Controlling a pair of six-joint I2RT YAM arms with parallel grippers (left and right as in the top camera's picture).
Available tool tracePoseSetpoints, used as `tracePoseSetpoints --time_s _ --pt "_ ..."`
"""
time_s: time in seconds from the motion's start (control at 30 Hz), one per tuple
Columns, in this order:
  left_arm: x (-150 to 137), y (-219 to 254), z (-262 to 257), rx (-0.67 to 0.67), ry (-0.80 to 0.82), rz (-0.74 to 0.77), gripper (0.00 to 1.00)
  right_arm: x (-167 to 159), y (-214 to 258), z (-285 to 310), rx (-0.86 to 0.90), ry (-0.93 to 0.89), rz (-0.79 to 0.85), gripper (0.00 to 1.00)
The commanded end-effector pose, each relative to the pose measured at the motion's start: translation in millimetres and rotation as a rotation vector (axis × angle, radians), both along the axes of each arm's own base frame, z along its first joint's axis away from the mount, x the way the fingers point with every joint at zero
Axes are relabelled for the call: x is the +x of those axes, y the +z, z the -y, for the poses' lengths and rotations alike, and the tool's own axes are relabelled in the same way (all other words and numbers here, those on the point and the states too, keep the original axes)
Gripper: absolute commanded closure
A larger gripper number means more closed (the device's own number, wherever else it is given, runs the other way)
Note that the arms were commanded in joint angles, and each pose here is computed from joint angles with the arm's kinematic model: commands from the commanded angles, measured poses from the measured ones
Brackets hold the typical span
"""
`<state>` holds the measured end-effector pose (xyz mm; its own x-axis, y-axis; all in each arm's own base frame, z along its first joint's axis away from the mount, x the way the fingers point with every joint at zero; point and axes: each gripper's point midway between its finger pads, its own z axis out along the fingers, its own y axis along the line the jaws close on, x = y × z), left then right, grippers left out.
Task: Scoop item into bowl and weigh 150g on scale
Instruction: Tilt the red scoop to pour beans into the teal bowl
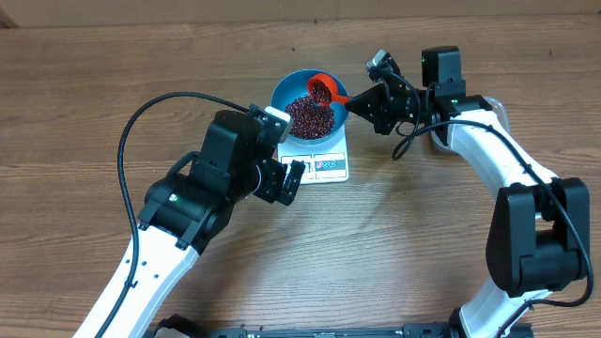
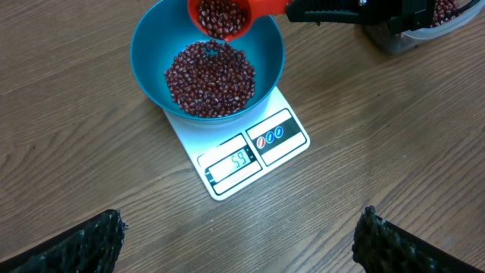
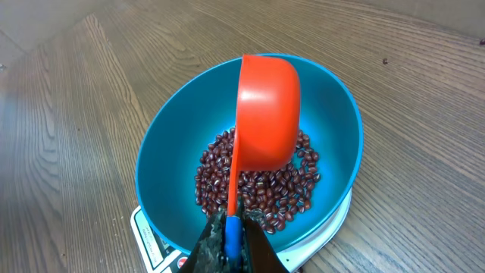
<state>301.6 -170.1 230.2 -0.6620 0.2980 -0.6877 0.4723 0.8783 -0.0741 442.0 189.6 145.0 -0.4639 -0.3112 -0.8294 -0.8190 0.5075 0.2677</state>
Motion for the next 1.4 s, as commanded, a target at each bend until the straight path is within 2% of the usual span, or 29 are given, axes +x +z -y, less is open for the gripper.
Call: tracePoseSetpoints --time_s 0.0,0.6,1.37 --pt "0.0 -5.3 -0.6 0.013 -0.016 -0.005 0.0 5.3 8.7 -2.4 -0.005 0.018 0.052 0.96" --pt "0.0 -5.2 -0.5 0.013 -0.016 -0.005 0.0 4.8 8.2 -2.7 -0.067 0.105 0.193 0.96" --pt "0.0 -5.3 -0.6 0.013 -0.016 -0.005 0.0 5.3 8.7 -2.7 -0.078 0.12 0.223 0.96"
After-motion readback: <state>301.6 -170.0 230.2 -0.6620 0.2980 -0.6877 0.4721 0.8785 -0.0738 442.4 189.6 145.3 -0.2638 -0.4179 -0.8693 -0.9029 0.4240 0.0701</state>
